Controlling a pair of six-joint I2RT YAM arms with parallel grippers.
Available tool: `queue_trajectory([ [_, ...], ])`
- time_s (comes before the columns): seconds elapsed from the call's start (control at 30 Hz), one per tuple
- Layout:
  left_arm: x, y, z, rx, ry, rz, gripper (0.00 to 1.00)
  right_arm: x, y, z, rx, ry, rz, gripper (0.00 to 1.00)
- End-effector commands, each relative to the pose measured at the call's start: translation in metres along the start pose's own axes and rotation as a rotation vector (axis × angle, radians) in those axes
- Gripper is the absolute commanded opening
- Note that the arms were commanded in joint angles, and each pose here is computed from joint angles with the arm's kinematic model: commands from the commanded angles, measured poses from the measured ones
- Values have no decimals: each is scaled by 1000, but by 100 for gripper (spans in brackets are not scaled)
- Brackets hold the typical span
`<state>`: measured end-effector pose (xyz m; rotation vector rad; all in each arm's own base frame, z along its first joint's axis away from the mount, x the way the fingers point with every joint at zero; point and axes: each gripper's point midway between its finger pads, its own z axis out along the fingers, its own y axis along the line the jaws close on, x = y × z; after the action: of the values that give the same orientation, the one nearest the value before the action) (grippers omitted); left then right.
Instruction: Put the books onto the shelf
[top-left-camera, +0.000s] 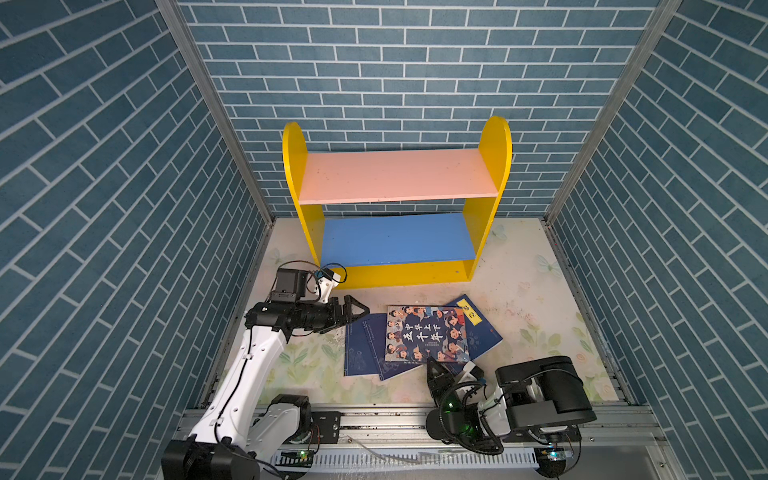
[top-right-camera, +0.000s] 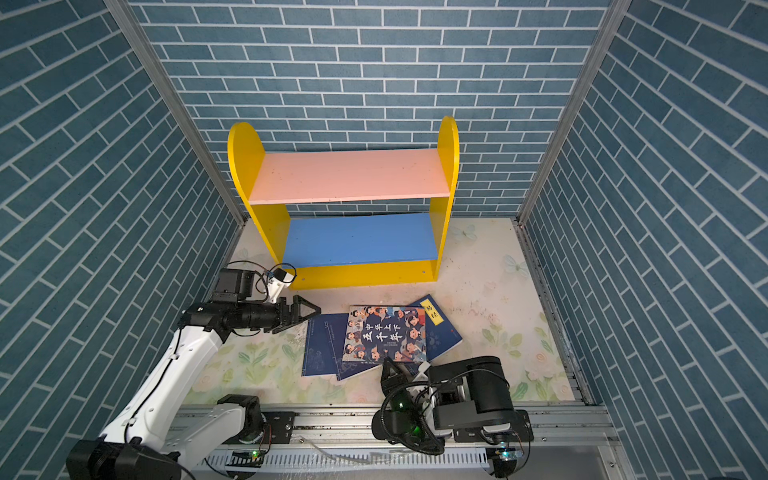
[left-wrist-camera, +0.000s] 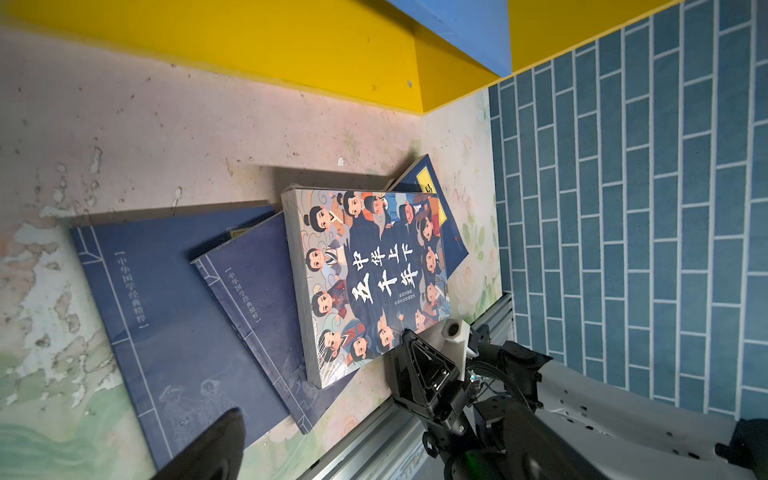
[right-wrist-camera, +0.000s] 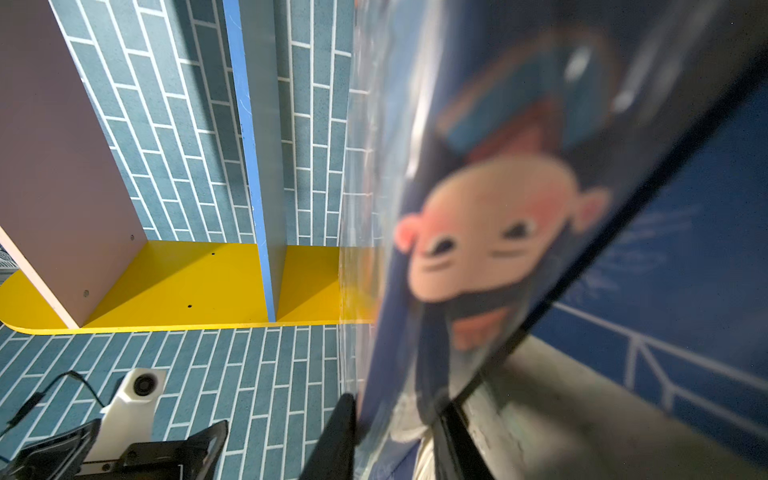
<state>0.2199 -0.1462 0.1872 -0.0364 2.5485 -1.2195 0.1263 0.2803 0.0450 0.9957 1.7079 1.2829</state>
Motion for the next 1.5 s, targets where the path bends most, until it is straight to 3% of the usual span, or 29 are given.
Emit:
queue_trajectory([
  [0.0,0,1,9,44,14,-81,99,-10,-1,-1,6,-23,248,27],
  [0.3,10,9,33,91,113,-203,98,-3,27,-2,-57,-3,260,27],
  [0.67,33,15,56,116,195,-234,99,5,55,1,-128,17,272,26],
  [1.3,65,40,79,43,286,-313,99,1,74,-2,-141,21,244,25],
  [1.47,60,28,92,105,313,-327,97,2,75,-1,-120,29,229,25],
])
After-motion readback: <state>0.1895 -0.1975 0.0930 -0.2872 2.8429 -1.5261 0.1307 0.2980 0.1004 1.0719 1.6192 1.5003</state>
